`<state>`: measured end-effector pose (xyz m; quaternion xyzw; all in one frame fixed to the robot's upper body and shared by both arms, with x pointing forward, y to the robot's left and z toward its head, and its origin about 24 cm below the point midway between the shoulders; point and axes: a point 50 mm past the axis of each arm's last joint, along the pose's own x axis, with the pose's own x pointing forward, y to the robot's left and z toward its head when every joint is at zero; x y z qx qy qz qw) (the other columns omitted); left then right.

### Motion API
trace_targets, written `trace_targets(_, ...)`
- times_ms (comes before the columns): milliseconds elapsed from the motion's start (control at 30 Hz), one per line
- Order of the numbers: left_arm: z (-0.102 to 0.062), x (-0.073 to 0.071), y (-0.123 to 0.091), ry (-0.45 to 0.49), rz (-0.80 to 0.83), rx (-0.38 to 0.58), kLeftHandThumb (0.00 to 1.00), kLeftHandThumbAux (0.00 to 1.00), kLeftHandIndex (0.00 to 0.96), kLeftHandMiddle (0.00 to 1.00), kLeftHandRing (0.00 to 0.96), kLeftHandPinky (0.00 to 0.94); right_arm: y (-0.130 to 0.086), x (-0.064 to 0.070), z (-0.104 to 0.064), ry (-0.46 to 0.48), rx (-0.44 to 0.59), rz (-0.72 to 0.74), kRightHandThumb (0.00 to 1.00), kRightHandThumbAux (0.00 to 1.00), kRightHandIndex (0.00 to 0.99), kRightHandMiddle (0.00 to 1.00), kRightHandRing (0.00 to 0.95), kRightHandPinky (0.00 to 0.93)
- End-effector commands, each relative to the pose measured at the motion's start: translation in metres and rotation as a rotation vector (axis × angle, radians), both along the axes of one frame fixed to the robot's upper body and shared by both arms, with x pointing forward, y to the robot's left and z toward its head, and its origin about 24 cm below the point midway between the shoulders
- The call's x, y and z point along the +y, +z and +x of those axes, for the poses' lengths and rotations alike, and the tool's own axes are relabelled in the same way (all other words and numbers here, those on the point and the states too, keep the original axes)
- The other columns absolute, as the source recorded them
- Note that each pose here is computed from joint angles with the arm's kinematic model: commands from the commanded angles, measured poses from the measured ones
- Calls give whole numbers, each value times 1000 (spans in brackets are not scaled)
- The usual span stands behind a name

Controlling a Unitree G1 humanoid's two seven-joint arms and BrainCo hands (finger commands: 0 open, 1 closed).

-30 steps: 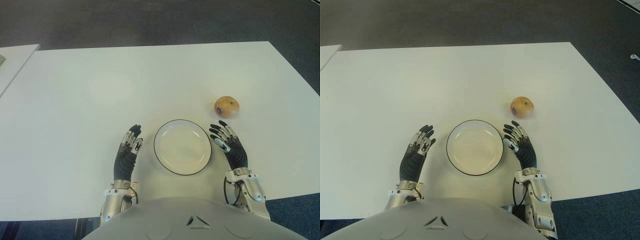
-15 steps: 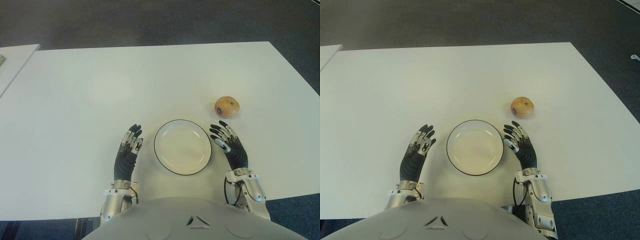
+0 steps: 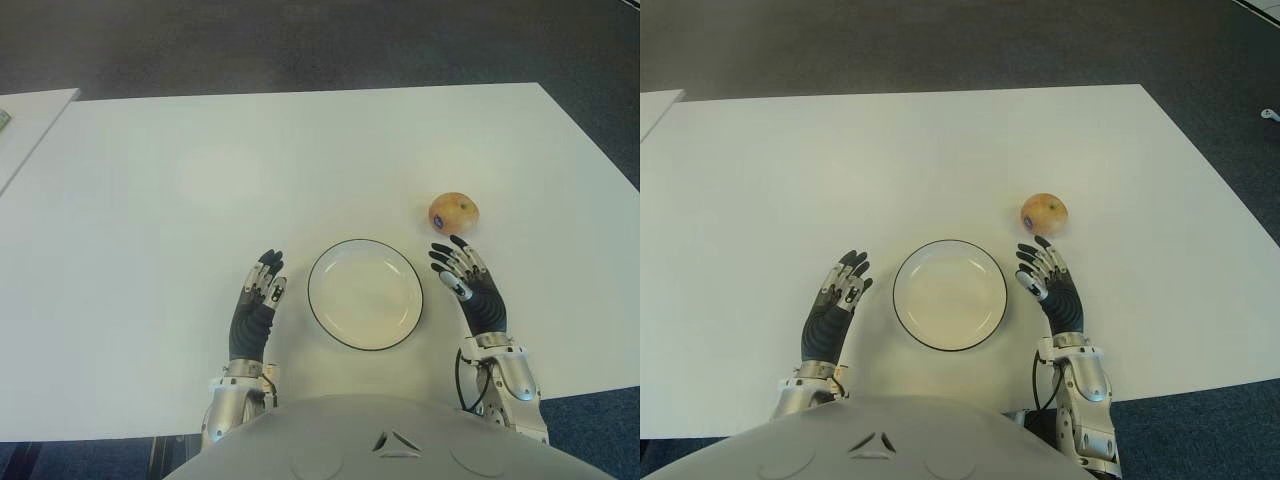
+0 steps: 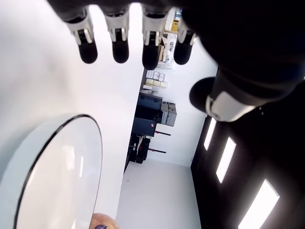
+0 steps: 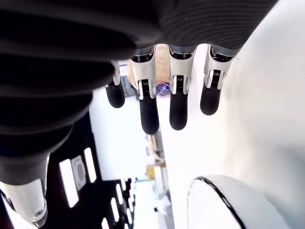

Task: Put the apples into the plate.

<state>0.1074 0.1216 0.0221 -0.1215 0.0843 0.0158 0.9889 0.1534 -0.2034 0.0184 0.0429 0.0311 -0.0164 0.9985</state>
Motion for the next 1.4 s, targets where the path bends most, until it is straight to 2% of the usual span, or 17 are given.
trace_targets(33,3,-6,-1,1,-31,6,239,534,119,117,92,113,13,-5,7,-44,-60,-73,300,615,116,256,218,215)
trace_targets(167,3,-5,-1,0,-25,5,230,541,110,116,93,125,26,-6,12,-53,-114,-136,371,629,124,256,223,234)
trace_targets(233,3,-5,-1,-2,-28,5,228,545,103,114,95,130,38,-6,14,-26,-160,-223,429,630,129,244,224,232)
trace_targets(333,4,-4,-2,-2,-30,5,227,546,97,110,93,129,43,-6,15,1,-184,-288,460,624,132,228,219,220)
trace_targets(467,5,-4,-2,4,-34,1,232,549,101,112,97,135,54,-12,19,78,-209,-487,455,608,129,212,215,238)
trace_targets(533,6,-4,-3,6,-36,-1,236,550,105,115,100,134,68,-11,21,105,-261,-623,439,599,126,208,213,242)
trace_targets(567,6,-4,-3,6,-38,-2,237,546,108,115,96,121,78,-12,21,115,-303,-708,459,561,134,205,200,211)
trace_targets(633,7,-4,-3,6,-39,-2,238,538,109,112,90,108,92,-12,23,141,-365,-865,430,551,126,192,179,176)
trace_targets(833,8,-4,-4,5,-35,2,243,527,107,106,84,108,98,-15,33,194,-414,-1156,397,503,118,154,142,148)
trace_targets(1000,9,-5,-4,3,-24,-9,246,535,124,116,91,111,101,-19,53,237,-425,-1431,407,466,117,124,115,129)
trace_targets(1200,9,-7,-4,2,-23,-11,243,531,138,119,86,92,97,-19,69,257,-427,-1545,451,430,116,107,82,81)
trace_targets(1400,10,-8,-3,3,-23,-18,245,518,138,117,86,100,82,-29,91,258,-348,-1527,473,416,105,96,65,71)
